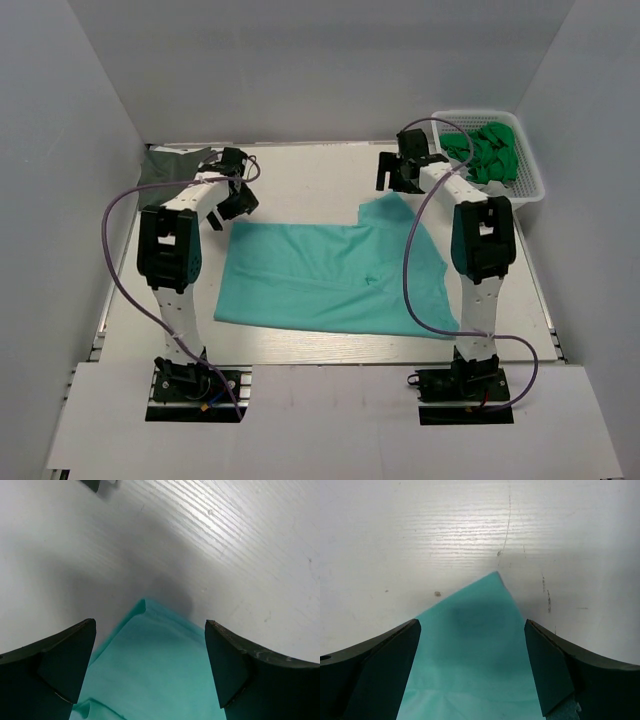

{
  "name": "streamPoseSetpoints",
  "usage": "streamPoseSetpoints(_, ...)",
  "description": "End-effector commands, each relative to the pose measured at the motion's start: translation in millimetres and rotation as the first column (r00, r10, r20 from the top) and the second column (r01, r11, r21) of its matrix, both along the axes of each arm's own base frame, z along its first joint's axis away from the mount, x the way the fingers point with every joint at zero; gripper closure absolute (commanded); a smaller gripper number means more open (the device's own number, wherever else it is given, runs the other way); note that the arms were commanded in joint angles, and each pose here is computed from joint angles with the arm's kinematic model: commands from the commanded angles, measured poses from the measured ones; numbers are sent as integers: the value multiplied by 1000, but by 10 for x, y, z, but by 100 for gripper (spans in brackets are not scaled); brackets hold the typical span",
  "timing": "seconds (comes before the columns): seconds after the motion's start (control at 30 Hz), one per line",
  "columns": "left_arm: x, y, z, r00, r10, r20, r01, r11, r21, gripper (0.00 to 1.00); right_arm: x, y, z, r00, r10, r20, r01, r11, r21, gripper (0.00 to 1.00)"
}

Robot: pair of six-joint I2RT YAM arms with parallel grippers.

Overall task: Fold and stack the t-shirts
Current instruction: Grap the side of the flattened tshirt furthest away from the robot with both arms

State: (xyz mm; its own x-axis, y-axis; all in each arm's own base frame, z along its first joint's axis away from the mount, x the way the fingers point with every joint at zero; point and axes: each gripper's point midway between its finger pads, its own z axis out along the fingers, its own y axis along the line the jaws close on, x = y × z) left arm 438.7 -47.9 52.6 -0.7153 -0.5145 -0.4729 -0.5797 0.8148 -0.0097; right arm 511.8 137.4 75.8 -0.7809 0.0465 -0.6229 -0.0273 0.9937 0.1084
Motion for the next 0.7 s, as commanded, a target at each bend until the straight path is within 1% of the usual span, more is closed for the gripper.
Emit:
streamPoseSetpoints(0.0,195,81,75,999,16,45,-17,1000,9,0,227,18,170,998,13,67,-12,1000,-20,10)
streamPoseSetpoints(0.03,168,107,4,1000,21,20,-21,1000,-1,0,233,18,42,999,9,43,-8,1000,-24,10)
streamPoseSetpoints(0.1,215,76,-70,1000,17,24,-16,1000,-15,2,286,16,69,999,3,52,-2,1000,-29,10)
streamPoseSetpoints(0.13,209,89,-105,1000,20,22,-19,999,-30,9,318,-5,21,999,-1,52,3,999,-36,10)
streamPoseSetpoints(0.2,222,28,-218,1000,7,12,-7,998,-60,18,347,1,-26,998,2,60,1,999,-42,10)
streamPoseSetpoints(0.23,255,50,-223,1000,13,14,-12,998,-69,26,352,-34,-70,998,-16,55,19,999,-51,10)
streamPoseSetpoints(0.3,249,29,-245,1000,0,1,0,997,-77,36,373,-47,-157,998,-26,50,29,998,-58,10)
streamPoseSetpoints(0.33,236,33,-299,1000,-9,-13,8,997,-72,46,385,-50,-174,998,-33,52,36,997,-62,10)
streamPoseSetpoints(0.43,148,-53,-426,999,-38,-37,34,992,-119,61,411,-75,-288,998,-52,42,54,996,-66,10)
streamPoseSetpoints(0.47,113,-49,-458,998,-38,-48,32,993,-118,73,396,-90,-410,998,-62,19,63,995,-74,10)
streamPoseSetpoints(0.53,56,-69,-521,997,-44,-63,35,991,-131,84,423,-93,-407,997,-73,14,74,995,-72,10)
streamPoseSetpoints(0.57,64,-86,-483,997,-47,-55,39,989,-140,97,412,-66,-526,998,-70,-4,69,994,-80,10)
streamPoseSetpoints(0.6,64,-86,-482,997,-47,-54,39,989,-140,100,444,-69,-510,997,-71,0,71,995,-76,10)
streamPoseSetpoints(0.67,29,-94,-509,996,-61,-66,51,988,-144,100,440,-48,-571,997,-71,-12,69,994,-81,10)
